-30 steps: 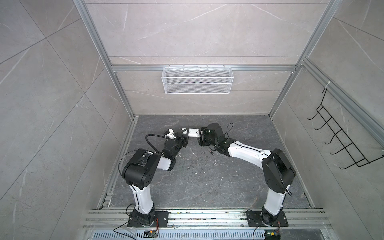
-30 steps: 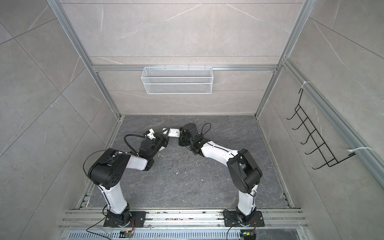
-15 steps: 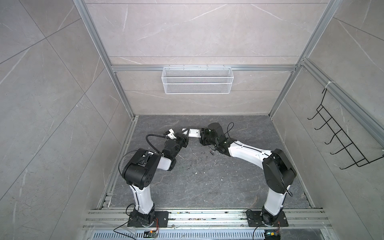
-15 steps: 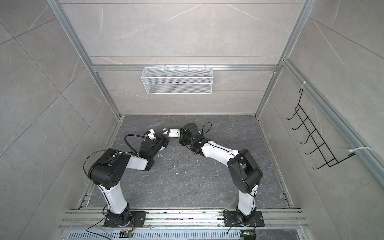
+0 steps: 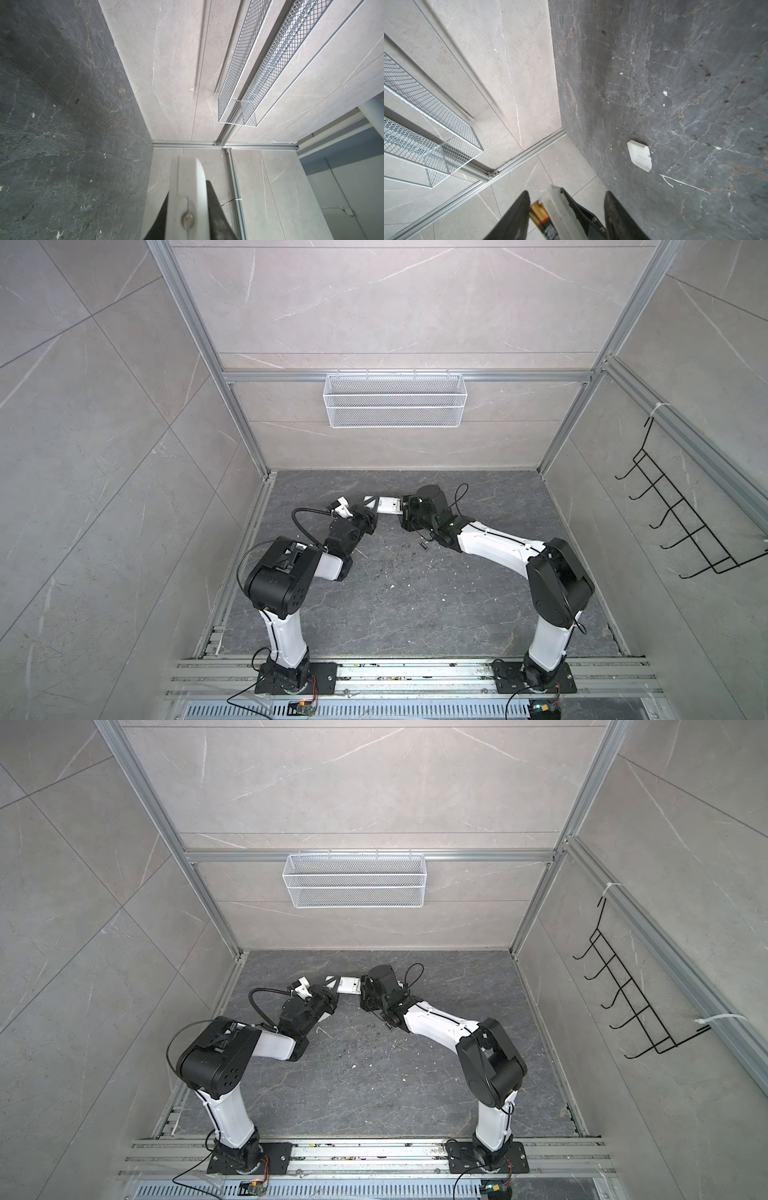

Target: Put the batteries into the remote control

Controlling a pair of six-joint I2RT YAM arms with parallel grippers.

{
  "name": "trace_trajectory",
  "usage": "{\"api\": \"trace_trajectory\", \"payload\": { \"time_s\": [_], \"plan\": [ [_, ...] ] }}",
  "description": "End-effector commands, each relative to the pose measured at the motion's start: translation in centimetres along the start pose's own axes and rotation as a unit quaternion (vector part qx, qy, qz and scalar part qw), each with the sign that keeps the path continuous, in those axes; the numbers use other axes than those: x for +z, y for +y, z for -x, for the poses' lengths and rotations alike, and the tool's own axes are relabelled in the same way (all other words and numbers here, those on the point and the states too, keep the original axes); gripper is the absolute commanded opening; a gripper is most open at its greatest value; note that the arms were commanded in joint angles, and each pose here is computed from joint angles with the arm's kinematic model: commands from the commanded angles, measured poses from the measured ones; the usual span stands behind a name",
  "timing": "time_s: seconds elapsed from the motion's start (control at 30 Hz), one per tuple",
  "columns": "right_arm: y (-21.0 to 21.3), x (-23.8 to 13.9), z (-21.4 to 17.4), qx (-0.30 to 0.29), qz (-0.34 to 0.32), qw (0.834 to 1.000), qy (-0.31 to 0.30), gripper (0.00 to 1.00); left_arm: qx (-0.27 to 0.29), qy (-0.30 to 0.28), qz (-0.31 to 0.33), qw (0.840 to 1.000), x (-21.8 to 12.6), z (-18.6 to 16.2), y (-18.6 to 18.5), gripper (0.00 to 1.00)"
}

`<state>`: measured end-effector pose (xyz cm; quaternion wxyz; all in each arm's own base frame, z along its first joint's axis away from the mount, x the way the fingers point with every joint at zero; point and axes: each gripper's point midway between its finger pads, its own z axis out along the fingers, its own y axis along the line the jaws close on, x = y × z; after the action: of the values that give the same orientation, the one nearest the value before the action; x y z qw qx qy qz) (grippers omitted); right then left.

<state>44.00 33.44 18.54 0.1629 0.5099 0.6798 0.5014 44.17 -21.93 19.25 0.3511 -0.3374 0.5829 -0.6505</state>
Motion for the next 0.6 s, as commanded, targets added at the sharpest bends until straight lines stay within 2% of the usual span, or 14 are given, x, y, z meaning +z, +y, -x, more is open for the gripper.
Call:
{"api": "trace_trajectory", "payload": {
  "time_s": [0.0, 0.23, 0.57],
  "plan": [
    [1.22, -1.34, -0.05, -0.013, 0.003, 1.0, -0.006, 0.54, 0.006, -0.006, -0.067, 0.998, 0.6, 0.12, -4.13, 0.0],
    [1.35, -1.67, 0.14, -0.025, -0.002, 1.0, -0.013, 0.54, 0.005, -0.006, -0.068, 0.998, 0.7, 0.15, -4.14, 0.0],
    [0.82, -1.13, -0.06, -0.018, -0.007, 1.0, -0.005, 0.42, 0.004, -0.007, -0.073, 0.997, 0.74, 0.22, -4.56, 0.0]
  ]
}}
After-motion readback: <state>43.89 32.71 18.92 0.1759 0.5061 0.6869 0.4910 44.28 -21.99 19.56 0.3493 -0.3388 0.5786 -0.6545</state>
